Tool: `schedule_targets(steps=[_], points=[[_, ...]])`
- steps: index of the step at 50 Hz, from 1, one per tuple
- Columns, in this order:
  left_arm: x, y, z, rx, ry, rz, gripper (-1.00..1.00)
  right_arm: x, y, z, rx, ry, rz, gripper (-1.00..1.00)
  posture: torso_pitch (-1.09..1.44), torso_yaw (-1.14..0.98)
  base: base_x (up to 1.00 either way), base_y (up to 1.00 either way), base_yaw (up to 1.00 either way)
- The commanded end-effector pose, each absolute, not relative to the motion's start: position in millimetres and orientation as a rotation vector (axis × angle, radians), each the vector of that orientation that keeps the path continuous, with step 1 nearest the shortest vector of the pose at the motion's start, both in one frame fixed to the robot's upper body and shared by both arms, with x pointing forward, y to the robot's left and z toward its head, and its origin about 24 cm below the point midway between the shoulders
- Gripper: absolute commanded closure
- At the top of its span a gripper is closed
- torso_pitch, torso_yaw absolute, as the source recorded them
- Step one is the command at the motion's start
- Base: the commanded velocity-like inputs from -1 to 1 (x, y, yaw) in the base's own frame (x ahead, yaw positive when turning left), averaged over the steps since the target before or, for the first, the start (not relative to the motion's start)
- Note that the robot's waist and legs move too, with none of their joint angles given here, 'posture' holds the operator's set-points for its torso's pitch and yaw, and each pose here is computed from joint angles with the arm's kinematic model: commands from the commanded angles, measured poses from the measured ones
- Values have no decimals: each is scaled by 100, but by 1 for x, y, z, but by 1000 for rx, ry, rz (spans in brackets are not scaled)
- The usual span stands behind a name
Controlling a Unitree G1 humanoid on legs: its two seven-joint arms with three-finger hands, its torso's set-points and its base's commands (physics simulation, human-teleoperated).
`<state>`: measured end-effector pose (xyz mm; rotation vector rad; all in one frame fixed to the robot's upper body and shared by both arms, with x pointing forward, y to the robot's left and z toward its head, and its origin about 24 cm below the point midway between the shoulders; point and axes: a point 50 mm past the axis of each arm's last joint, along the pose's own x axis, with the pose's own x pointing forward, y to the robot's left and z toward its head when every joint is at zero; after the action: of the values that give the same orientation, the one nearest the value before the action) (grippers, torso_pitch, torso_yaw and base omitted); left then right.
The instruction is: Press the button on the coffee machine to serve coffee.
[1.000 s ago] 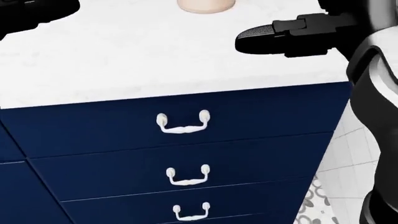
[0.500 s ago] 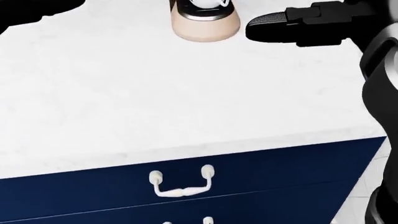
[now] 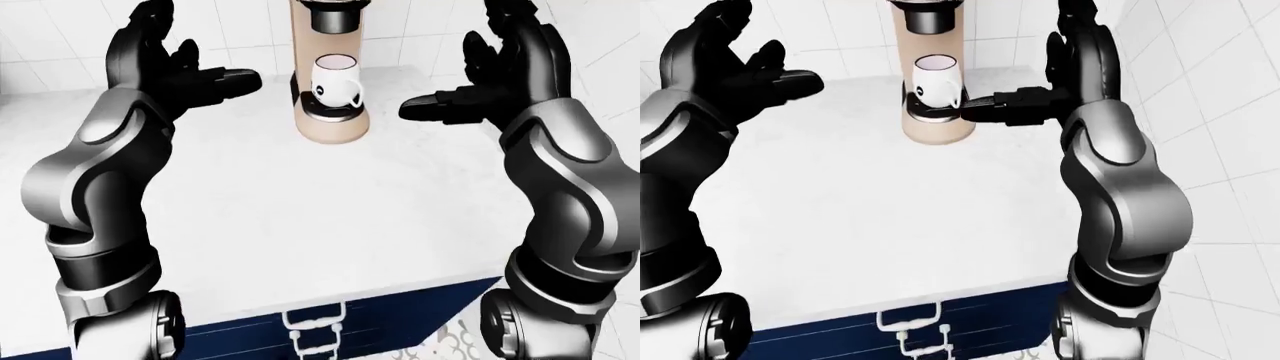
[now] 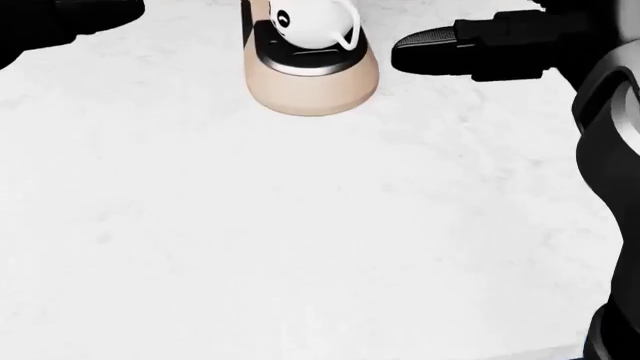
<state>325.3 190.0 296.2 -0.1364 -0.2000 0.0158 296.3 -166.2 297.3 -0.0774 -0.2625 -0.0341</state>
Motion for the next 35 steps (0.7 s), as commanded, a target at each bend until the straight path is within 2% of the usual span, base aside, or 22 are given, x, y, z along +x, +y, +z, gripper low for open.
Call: schedule_targets(steps=[1, 11, 35], points=[[319, 194, 314, -140, -289, 29, -100, 291, -164, 311, -74, -344, -22, -100, 0, 0, 0, 0, 0], [320, 194, 312, -140, -289, 28, -100, 291, -162, 310, -83, -342, -16, -100, 0, 0, 24, -5, 0], [319, 193, 314, -149, -289, 31, -100, 291, -162, 310, -83, -341, -20, -100, 0, 0, 0, 0, 0]])
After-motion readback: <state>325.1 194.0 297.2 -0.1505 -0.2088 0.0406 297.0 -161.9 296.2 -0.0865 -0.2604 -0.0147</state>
